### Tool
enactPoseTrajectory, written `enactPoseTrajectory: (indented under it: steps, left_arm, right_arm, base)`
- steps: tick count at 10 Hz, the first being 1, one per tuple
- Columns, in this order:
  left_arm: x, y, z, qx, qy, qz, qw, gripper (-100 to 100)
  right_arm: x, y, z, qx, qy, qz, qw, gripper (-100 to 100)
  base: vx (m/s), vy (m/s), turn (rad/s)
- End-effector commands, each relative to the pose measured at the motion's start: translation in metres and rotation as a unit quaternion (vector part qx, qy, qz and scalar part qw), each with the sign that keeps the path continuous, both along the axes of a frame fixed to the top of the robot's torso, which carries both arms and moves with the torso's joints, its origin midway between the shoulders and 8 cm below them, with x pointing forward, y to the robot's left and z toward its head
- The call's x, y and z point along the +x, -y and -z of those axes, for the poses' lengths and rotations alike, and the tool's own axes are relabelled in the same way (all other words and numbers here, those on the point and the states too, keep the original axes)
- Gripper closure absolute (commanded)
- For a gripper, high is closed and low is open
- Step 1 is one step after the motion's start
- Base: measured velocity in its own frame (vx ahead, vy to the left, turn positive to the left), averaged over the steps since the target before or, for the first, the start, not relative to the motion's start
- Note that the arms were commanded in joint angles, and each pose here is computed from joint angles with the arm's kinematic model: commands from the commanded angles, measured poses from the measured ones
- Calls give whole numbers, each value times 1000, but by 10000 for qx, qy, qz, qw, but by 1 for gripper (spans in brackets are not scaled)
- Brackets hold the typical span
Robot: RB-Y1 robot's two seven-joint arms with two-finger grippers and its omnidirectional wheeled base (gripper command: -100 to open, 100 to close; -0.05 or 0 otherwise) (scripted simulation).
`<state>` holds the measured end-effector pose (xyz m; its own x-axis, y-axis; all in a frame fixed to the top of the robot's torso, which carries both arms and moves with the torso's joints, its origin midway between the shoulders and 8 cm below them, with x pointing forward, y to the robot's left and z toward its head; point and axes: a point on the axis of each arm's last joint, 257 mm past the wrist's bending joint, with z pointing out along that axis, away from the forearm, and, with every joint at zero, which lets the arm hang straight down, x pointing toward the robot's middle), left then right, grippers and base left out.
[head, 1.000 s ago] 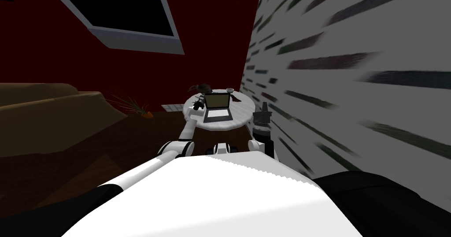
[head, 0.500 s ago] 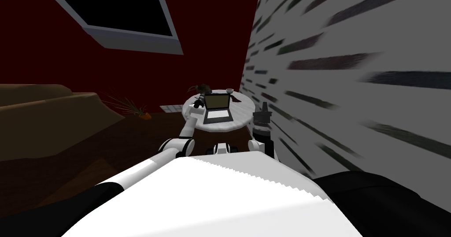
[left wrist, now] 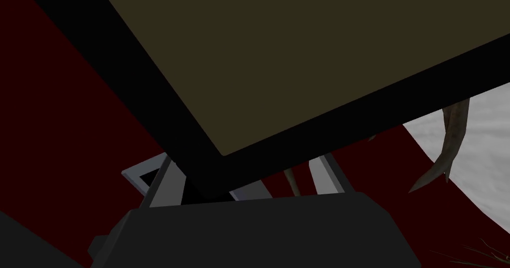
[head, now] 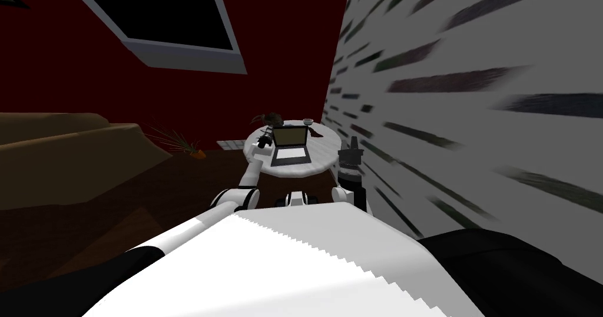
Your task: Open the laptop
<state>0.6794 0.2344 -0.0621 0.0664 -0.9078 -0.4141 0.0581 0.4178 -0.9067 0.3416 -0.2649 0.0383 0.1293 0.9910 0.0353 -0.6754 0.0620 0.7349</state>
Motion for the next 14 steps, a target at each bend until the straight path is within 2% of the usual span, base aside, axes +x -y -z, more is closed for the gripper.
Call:
enactPoseTrajectory:
  steps: [1,2,3,4,5,6,7,8,9,10,11,12,13,14]
  left_arm:
    - [-6,-4,9,-11,132,33,9999,100]
    - [-7,-1,1,0,283,94,9996,100]
    - [-12,-6,12,-12,292,73,9995,100]
    - [-14,-3,5,-1,435,131,9990,100]
    - [-14,-2,3,2,480,149,9987,100]
    - [-20,-7,11,-3,539,149,9984,100]
    - [-21,-4,4,7,675,204,9975,100]
    - [-28,-9,14,1,694,187,9974,100]
    - [-29,-6,7,13,839,246,9962,100]
    - [-36,-12,17,7,846,224,9962,100]
    - [-38,-9,9,20,1003,288,9945,100]
    - [-39,-7,6,25,1064,313,9938,100]
    - [-47,-12,13,28,1130,315,9931,100]
    - [-49,-9,8,38,1250,364,9915,100]
  right_arm:
    - [0,0,0,0,0,0,10000,0]
    - [0,0,0,0,0,0,10000,0]
    - [0,0,0,0,0,0,10000,0]
    - [0,0,0,0,0,0,10000,0]
    - [0,0,0,0,0,0,10000,0]
    - [0,0,0,0,0,0,10000,0]
    - [0,0,0,0,0,0,10000,0]
    - [0,0,0,0,0,0,10000,0]
    - [0,0,0,0,0,0,10000,0]
    - [0,0,0,0,0,0,10000,0]
    - [0,0,0,0,0,0,10000,0]
    - [0,0,0,0,0,0,10000,0]
    - [0,0,0,-1,0,0,10000,0]
    - [0,0,0,0,0,0,10000,0]
  base:
    - [5,-28,36]
    - [6,-35,43]
    - [12,-55,72]
    - [6,-49,60]
    - [-4,-18,15]
    - [12,-28,50]
    - [11,-36,42]
    - [23,-52,62]
    - [8,-53,62]
    - [10,-47,68]
    - [6,-39,48]
    - [-7,-16,9]
    - [9,-26,33]
    - [8,-36,62]
